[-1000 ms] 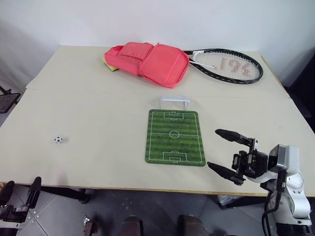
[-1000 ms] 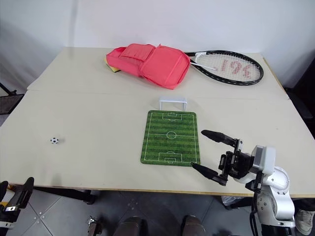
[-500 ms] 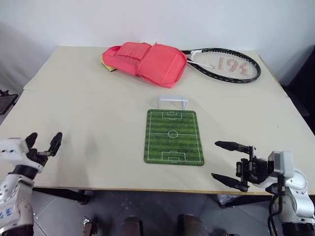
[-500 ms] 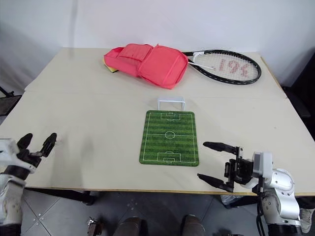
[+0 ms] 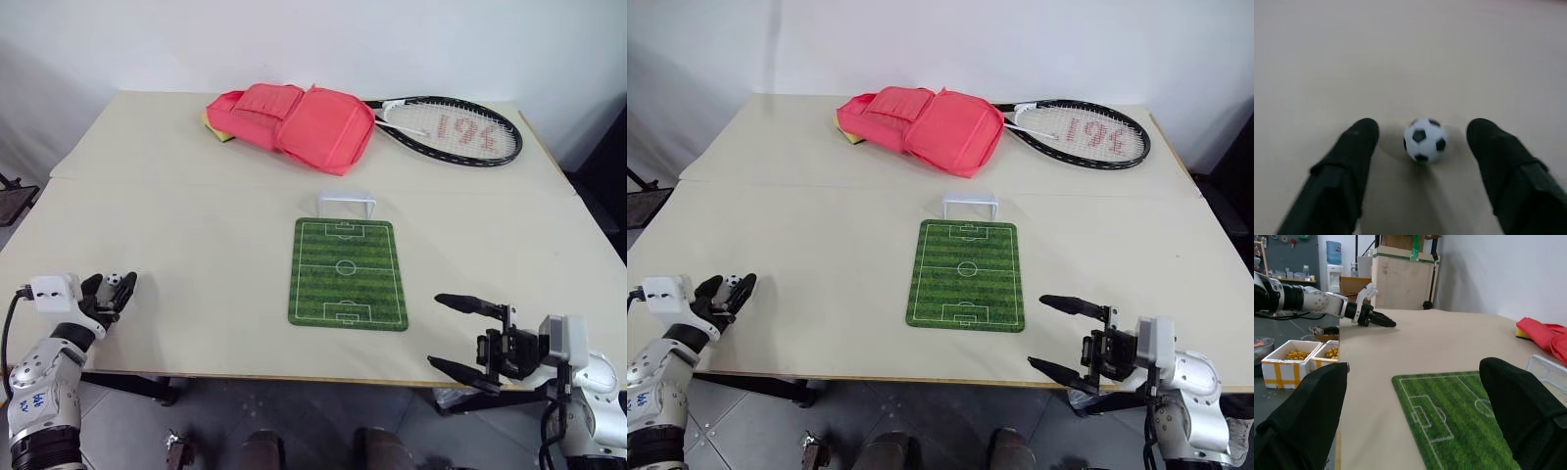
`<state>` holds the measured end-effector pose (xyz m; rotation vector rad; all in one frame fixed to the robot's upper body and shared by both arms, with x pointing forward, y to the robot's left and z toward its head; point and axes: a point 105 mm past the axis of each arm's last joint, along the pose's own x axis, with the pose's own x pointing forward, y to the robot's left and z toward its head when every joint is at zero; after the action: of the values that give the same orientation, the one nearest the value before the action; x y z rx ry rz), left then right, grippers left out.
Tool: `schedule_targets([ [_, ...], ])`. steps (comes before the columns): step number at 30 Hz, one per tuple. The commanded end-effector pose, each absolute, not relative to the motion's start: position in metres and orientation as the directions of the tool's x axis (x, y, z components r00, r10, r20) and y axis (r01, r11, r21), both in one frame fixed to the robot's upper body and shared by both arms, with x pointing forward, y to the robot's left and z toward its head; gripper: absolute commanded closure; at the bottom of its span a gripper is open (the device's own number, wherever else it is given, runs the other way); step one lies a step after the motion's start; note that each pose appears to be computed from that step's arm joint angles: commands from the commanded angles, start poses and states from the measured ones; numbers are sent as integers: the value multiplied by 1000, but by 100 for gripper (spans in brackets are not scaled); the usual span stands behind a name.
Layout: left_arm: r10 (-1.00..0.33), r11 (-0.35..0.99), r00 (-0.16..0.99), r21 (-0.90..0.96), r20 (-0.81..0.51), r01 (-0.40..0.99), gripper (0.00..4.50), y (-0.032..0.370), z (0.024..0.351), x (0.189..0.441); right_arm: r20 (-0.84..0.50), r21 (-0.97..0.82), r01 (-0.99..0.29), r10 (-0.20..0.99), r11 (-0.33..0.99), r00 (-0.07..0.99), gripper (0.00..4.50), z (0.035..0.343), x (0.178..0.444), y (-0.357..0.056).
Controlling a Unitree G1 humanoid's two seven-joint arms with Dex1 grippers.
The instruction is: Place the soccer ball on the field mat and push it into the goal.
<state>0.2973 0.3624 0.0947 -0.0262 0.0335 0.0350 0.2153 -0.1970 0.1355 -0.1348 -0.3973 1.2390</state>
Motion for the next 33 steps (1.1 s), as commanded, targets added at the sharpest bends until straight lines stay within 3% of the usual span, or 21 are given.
schedule_targets([
  [1,27,1000,999,-14,-18,-27,267,364,98,294,240,-352,-872,933,340,267,0,138,210,-204],
  [4,-48,999,998,-15,34,48,358,356,107,296,237,-354,-869,932,346,274,0,137,210,-205],
  [9,-382,924,913,81,145,374,363,308,147,304,214,-383,-851,931,358,296,0,141,212,-210],
  [13,-721,688,688,202,83,697,363,239,164,307,171,-400,-842,932,363,321,0,148,212,-224],
  [17,-899,414,436,260,-33,873,363,175,163,310,117,-407,-841,934,356,338,0,154,208,-238],
  [22,-966,161,209,282,-149,946,363,113,152,309,27,-409,-844,929,346,368,0,154,201,-256],
  [25,-964,60,131,290,-233,955,363,81,135,312,-26,-395,-843,913,365,407,0,154,199,-269],
  [33,-965,24,94,271,-247,962,363,33,118,318,-29,-393,-831,897,395,441,0,157,194,-265],
])
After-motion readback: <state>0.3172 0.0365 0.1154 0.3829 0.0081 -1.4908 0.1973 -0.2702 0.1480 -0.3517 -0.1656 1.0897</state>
